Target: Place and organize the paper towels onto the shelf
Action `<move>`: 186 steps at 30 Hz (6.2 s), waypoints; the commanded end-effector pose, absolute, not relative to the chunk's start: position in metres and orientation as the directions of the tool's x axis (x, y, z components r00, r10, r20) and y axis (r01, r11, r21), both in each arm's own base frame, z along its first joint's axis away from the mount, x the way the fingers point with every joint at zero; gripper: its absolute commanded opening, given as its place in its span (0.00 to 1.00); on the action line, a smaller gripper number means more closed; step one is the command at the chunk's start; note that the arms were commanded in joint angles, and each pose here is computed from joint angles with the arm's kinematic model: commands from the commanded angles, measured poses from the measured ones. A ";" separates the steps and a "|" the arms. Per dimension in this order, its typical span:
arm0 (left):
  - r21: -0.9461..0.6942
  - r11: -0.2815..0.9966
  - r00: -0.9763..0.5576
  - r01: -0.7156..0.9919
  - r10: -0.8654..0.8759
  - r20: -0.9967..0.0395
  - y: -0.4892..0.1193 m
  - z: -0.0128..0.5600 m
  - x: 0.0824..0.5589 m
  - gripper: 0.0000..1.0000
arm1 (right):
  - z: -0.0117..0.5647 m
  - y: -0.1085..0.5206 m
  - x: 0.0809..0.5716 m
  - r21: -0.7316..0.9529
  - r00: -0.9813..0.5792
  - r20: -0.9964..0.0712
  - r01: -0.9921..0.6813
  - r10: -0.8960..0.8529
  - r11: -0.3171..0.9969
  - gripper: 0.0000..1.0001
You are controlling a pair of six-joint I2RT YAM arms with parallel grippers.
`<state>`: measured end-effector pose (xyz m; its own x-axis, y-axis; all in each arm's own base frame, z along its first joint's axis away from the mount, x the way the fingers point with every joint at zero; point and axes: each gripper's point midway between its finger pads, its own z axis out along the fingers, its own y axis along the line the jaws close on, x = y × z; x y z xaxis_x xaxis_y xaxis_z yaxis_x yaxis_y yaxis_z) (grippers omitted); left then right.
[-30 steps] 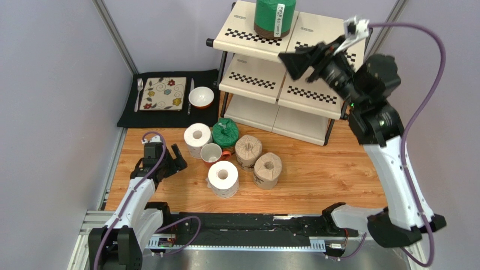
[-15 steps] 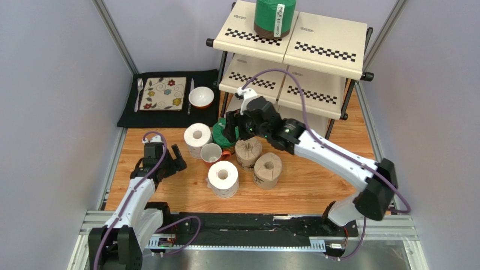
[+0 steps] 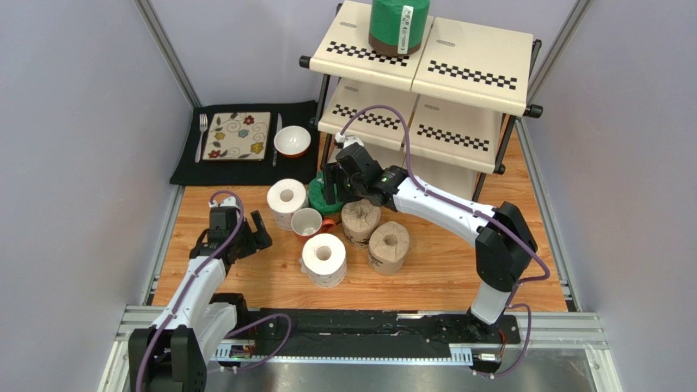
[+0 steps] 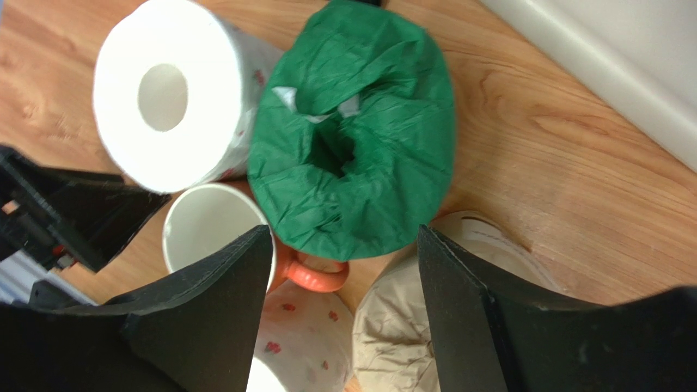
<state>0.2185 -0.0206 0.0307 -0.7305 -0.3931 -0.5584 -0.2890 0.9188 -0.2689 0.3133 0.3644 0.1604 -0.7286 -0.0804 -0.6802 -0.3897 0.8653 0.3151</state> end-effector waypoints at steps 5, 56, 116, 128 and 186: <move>-0.296 0.919 -0.737 -0.260 -0.387 -0.554 -0.027 0.035 0.218 0.95 | 0.160 0.362 0.348 0.286 -0.708 -0.706 -0.284 0.002 0.915 0.69; -0.300 0.918 -0.743 -0.260 -0.388 -0.545 -0.028 0.032 0.217 0.95 | 0.542 0.263 0.249 0.194 -0.045 -0.974 -0.680 0.224 0.707 0.39; -0.300 0.917 -0.745 -0.263 -0.391 -0.540 -0.028 0.032 0.216 0.95 | 0.594 0.080 0.426 0.373 0.183 -0.904 -0.099 0.385 0.923 0.41; -0.300 0.916 -0.748 -0.266 -0.392 -0.535 -0.028 0.030 0.215 0.95 | 0.598 0.086 0.436 0.397 0.176 -0.887 -0.183 0.428 0.899 0.65; -0.302 0.916 -0.753 -0.263 -0.391 -0.529 -0.029 0.029 0.214 0.95 | 0.521 0.024 0.528 0.355 0.021 -0.928 -0.246 0.371 0.902 0.68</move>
